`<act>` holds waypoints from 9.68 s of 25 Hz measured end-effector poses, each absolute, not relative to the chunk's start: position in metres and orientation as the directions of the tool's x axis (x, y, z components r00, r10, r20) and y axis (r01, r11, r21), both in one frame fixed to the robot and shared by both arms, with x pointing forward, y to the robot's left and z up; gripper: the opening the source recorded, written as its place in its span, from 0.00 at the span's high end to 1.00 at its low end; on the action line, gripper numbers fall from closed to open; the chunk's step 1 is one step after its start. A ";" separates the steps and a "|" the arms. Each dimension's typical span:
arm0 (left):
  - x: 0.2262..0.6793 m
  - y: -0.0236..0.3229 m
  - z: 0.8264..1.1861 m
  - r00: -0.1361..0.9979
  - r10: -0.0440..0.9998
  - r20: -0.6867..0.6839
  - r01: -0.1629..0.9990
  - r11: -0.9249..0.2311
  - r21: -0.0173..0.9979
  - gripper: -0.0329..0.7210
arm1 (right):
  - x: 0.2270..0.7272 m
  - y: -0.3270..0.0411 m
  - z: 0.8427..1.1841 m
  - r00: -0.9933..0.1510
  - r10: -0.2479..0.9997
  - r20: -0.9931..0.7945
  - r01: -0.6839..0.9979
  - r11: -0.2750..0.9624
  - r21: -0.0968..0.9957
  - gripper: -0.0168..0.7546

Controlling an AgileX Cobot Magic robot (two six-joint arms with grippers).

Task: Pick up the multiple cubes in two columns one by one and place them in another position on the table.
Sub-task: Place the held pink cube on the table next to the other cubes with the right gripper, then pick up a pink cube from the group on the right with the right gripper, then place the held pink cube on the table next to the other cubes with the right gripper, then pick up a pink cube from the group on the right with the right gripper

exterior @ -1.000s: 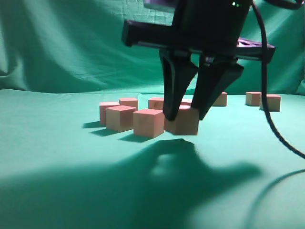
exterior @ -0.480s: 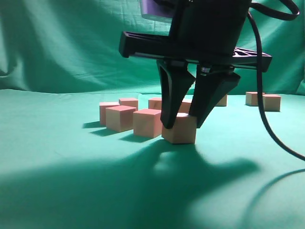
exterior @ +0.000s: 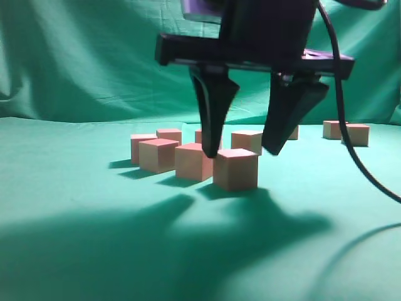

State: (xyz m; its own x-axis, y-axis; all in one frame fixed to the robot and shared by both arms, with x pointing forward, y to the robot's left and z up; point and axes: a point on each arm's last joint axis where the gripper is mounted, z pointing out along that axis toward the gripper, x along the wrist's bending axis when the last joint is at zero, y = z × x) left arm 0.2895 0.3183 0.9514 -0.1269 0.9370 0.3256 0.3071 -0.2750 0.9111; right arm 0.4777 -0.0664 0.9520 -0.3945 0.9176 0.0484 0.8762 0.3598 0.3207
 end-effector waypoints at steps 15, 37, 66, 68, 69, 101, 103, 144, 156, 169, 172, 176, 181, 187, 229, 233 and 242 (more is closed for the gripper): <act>0.289 0.318 0.951 -0.127 0.937 0.326 0.307 -0.275 0.911 0.96 | 0.489 -0.065 1.026 -0.524 0.843 -0.122 0.837 0.536 0.111 0.32; 0.289 0.318 0.951 -0.127 0.937 0.326 0.307 -0.275 0.911 0.96 | 0.620 -0.268 1.050 0.079 0.997 -0.023 0.917 -0.063 0.394 0.32; 0.289 0.318 0.951 -0.127 0.937 0.326 0.307 -0.275 0.911 0.96 | 0.682 -0.257 0.935 -0.020 0.998 0.052 0.900 -0.005 0.436 0.56; 0.289 0.318 0.951 -0.127 0.937 0.326 0.307 -0.275 0.911 0.96 | 0.682 -0.255 0.934 -0.024 0.998 0.052 0.901 -0.001 0.434 0.66; 0.289 0.318 0.951 -0.127 0.937 0.326 0.307 -0.275 0.911 0.96 | 0.682 -0.254 0.934 -0.025 0.998 0.054 0.901 -0.001 0.434 0.65; 0.289 0.318 0.951 -0.127 0.937 0.326 0.307 -0.275 0.911 0.96 | 0.453 -0.243 1.134 -0.316 0.909 0.270 0.754 0.068 0.653 0.65; 0.289 0.318 0.951 -0.127 0.937 0.326 0.307 -0.275 0.911 0.96 | 0.442 -0.236 1.121 -0.375 0.874 0.310 0.757 0.095 0.647 0.65; 0.289 0.318 0.951 -0.127 0.937 0.326 0.307 -0.275 0.911 0.96 | 0.440 -0.079 0.954 -0.791 0.600 0.119 0.598 0.718 0.356 0.65; 0.289 0.318 0.951 -0.127 0.937 0.326 0.307 -0.275 0.911 0.96 | 0.445 -0.075 0.936 -0.770 0.626 0.122 0.625 0.705 0.336 0.65; 0.289 0.318 0.951 -0.127 0.937 0.326 0.307 -0.275 0.911 0.96 | 0.445 -0.072 0.941 -0.764 0.628 0.150 0.641 0.711 0.288 0.30; 0.289 0.318 0.951 -0.127 0.937 0.326 0.307 -0.275 0.911 0.96 | 0.448 -0.066 0.956 -0.768 0.617 0.175 0.640 0.726 0.251 0.29; 0.289 0.318 0.951 -0.127 0.937 0.326 0.307 -0.275 0.911 0.96 | 0.454 -0.060 0.987 -0.767 0.616 0.177 0.640 0.750 0.166 0.29; 0.289 0.318 0.951 -0.127 0.937 0.326 0.307 -0.275 0.911 0.96 | 0.464 -0.060 1.029 -0.788 0.606 0.110 0.616 0.783 0.091 0.29; 0.289 0.318 0.951 -0.127 0.937 0.326 0.307 -0.275 0.911 0.96 | 0.490 -0.058 1.077 -0.754 0.651 -0.086 0.622 0.751 0.220 0.29; 0.289 0.318 0.951 -0.127 0.937 0.326 0.307 -0.275 0.911 0.96 | 0.737 -0.162 0.943 -0.092 0.995 -0.030 0.861 0.095 0.499 0.61; 0.289 0.318 0.951 -0.127 0.937 0.326 0.307 -0.275 0.911 0.96 | 0.736 -0.163 0.943 -0.092 0.995 -0.031 0.863 0.095 0.496 0.63; 0.289 0.318 0.951 -0.127 0.937 0.326 0.307 -0.275 0.911 0.96 | 0.738 -0.163 0.985 -0.068 0.997 -0.034 0.888 0.076 0.453 0.63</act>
State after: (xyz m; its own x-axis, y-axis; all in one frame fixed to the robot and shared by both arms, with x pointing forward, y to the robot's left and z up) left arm 0.2895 0.3183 0.9514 -0.1269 0.9370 0.3256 0.3071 -0.2750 0.9111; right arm 0.7381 -0.1626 0.9851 -0.0677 0.9971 -0.0341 0.8881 0.0759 0.4534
